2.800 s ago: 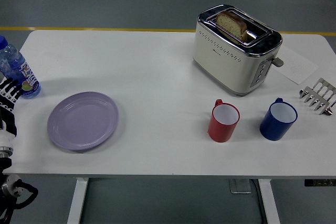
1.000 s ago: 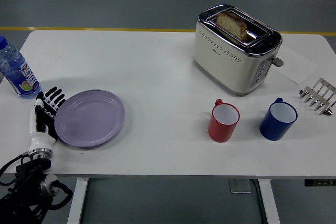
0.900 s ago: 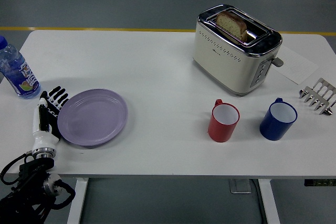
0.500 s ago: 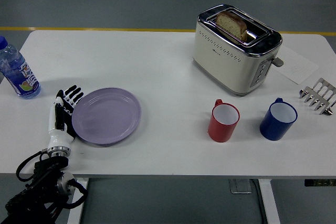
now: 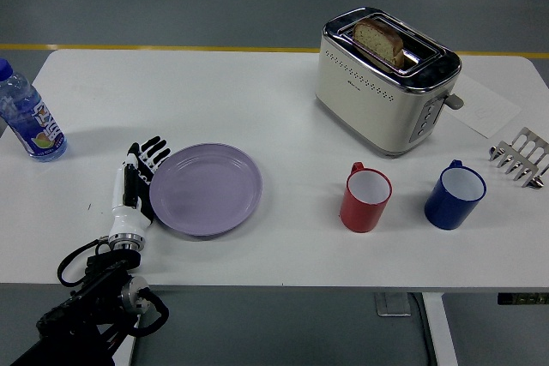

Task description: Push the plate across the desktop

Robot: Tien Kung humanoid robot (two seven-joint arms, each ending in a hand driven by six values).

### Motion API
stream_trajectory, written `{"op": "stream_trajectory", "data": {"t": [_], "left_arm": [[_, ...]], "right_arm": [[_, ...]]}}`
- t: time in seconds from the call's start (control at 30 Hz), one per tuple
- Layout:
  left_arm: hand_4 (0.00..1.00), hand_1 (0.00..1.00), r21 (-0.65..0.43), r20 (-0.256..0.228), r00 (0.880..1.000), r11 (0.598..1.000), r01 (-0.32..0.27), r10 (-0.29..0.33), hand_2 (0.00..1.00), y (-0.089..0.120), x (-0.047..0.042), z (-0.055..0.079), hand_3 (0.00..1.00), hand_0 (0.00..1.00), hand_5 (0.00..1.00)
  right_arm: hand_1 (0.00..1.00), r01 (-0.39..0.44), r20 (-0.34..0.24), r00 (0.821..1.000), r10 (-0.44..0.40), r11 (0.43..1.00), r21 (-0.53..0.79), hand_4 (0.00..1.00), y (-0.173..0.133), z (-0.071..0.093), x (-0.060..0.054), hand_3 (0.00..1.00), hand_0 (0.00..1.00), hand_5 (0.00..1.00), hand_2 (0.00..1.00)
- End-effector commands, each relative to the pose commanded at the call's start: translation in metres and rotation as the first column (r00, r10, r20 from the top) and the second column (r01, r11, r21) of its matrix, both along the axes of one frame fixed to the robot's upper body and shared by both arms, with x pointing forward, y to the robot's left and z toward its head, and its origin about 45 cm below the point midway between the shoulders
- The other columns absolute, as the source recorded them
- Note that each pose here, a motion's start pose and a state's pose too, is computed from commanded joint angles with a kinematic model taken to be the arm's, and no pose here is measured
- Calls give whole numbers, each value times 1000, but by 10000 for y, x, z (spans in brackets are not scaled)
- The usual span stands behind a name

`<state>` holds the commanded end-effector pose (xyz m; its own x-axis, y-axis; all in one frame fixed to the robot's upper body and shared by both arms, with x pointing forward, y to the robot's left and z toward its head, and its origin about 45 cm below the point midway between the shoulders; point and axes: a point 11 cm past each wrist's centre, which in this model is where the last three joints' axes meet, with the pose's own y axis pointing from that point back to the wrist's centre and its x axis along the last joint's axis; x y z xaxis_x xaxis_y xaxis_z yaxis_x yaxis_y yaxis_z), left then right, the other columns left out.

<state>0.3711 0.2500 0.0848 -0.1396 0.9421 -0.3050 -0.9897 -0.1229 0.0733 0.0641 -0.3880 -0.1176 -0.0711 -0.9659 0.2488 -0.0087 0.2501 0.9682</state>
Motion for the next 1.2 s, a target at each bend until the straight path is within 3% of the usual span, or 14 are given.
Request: {"op": "stream_trajectory", "data": {"t": [0.27, 0.53, 0.97, 1.2], "left_arm": [[423, 756, 23, -6, 997, 997, 78, -78, 762, -225, 51, 25, 671, 738, 998], [416, 759, 38, -14, 993, 992, 117, -116, 765, -345, 85, 39, 670, 740, 998], [411, 760, 70, -21, 971, 968, 239, -238, 768, -658, 54, 51, 667, 742, 998], [409, 760, 76, 0, 971, 968, 240, -241, 768, -672, 111, 128, 668, 742, 997]], "right_arm": [[575, -1, 5, 1000, 1, 1000, -1, 432, -4, 5, 24, 599, 620, 352, 658], [573, -5, 6, 1000, 5, 1000, -4, 434, -12, 7, 26, 599, 620, 352, 656], [573, -8, 3, 1000, 8, 1000, -8, 437, -17, 4, 4, 599, 620, 351, 655], [572, -8, 2, 1000, 8, 1000, -8, 439, -11, 2, 0, 599, 620, 352, 655]]}}
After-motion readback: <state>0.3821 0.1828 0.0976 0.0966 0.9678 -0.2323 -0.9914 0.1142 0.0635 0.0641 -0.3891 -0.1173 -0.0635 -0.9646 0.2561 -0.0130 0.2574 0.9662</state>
